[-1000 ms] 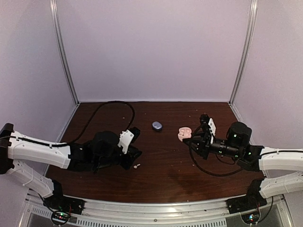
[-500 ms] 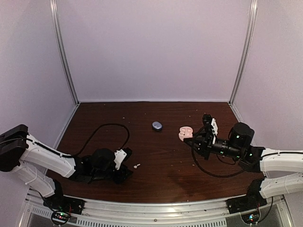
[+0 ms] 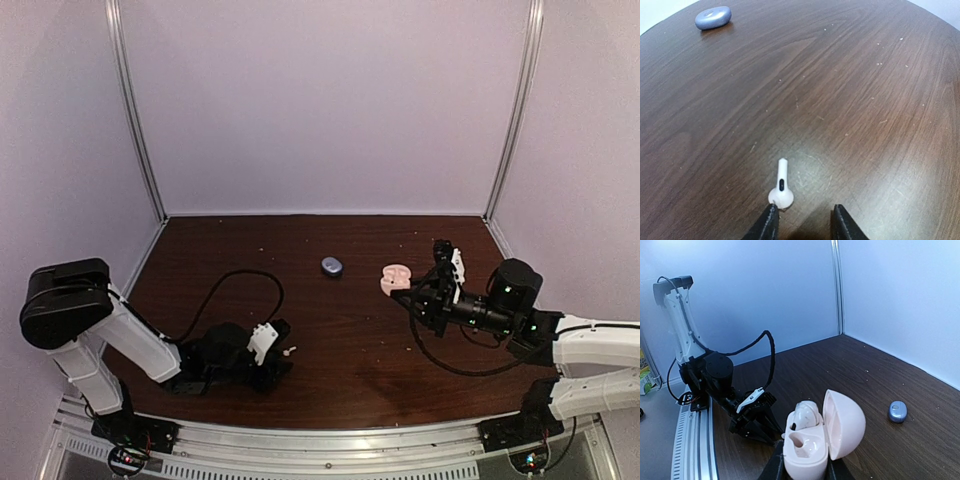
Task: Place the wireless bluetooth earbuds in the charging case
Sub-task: Pick up the right earbud from the corner of the board.
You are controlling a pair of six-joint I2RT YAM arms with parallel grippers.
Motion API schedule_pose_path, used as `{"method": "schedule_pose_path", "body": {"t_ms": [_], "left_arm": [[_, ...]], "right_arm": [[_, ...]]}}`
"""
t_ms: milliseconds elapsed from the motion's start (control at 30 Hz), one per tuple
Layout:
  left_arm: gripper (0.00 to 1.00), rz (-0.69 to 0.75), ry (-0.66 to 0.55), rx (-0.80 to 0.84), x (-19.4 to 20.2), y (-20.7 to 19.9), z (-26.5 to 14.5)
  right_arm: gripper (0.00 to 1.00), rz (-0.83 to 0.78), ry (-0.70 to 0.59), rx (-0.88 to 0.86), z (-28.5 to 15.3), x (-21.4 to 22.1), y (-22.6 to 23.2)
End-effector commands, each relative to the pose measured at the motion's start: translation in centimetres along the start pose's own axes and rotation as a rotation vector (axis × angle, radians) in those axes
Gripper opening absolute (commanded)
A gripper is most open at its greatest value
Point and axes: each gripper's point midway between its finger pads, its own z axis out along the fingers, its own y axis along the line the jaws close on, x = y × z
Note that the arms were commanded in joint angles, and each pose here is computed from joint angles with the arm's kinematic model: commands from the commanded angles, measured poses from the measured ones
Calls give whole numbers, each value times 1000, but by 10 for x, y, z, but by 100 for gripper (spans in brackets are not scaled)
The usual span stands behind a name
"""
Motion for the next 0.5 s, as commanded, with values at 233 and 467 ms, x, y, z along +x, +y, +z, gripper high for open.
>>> {"method": "schedule_pose_path", "body": {"t_ms": [233, 467], "left_arm": [[35, -23, -8, -47, 7, 22, 8], [36, 29, 11, -19, 10, 17, 13]], "right_arm": [[0, -2, -17, 19, -2, -6, -1], [0, -4, -17, 24, -3, -6, -2]]}}
